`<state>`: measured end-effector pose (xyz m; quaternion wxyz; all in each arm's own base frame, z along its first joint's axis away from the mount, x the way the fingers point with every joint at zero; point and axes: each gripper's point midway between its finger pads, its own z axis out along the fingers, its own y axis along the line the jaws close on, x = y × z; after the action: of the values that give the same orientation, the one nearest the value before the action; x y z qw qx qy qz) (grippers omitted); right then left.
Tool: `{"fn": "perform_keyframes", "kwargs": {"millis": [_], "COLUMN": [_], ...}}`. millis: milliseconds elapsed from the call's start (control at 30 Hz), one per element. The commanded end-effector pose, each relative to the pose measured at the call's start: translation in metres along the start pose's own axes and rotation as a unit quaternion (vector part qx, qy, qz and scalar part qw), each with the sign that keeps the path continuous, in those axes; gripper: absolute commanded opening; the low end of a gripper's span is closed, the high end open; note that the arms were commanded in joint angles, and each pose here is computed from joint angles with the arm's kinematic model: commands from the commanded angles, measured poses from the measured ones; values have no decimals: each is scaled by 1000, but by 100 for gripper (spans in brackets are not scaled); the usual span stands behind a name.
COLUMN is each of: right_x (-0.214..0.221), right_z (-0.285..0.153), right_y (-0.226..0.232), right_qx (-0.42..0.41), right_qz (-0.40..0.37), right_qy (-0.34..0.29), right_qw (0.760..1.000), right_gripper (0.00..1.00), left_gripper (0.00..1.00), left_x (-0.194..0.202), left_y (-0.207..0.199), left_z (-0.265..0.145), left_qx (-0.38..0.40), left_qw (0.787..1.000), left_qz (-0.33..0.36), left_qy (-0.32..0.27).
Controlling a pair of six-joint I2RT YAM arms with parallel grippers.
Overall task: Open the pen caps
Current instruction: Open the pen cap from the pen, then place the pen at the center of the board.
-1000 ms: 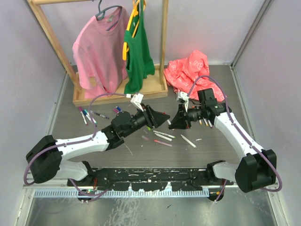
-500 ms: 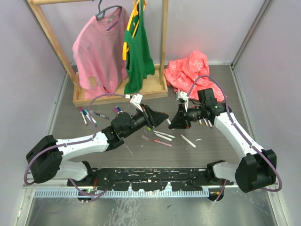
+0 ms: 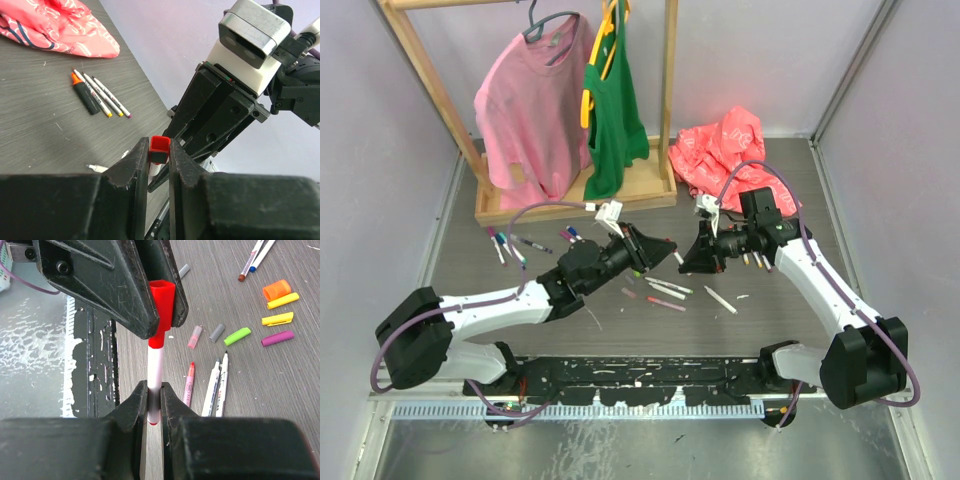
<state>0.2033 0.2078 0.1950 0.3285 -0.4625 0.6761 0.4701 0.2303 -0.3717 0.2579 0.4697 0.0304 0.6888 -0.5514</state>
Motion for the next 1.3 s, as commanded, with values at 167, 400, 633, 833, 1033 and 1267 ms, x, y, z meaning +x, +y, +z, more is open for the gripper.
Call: {"fn": "perform_keyframes", "kwargs": {"millis": [167,400,633,833,1033,1267], "right_x": [-8,4,6,38,102,149], "right_z": [1,6,4,-20,-57,-88], "right_y": [-2,-10,-20,-58,-83,-89], "right_qx": [4,3,32,146,272,332], "right_qz": [-31,-5,-8,-22,11,38], "right_qy": [-6,27,43,143,258,318], "right_qw": [999,1000,999,979,927,887], "right_gripper": [1,1,1,1,1,1], "left_gripper": [0,0,0,0,0,0], "left_x": [-77,-167,-181,-117,-43,-4], "left_y": [42,20,26,65,104,132], "left_z": [-20,-28,-61,-83,-121,-140], "left_qx": [-93,-54,-72,-134,-194,-244], "left_qw": [984,963,954,974,978,968], "left_qz": [-20,20,13,-10,-44,-52], "left_qy": [-150,-261,-291,-180,-56,8]}}
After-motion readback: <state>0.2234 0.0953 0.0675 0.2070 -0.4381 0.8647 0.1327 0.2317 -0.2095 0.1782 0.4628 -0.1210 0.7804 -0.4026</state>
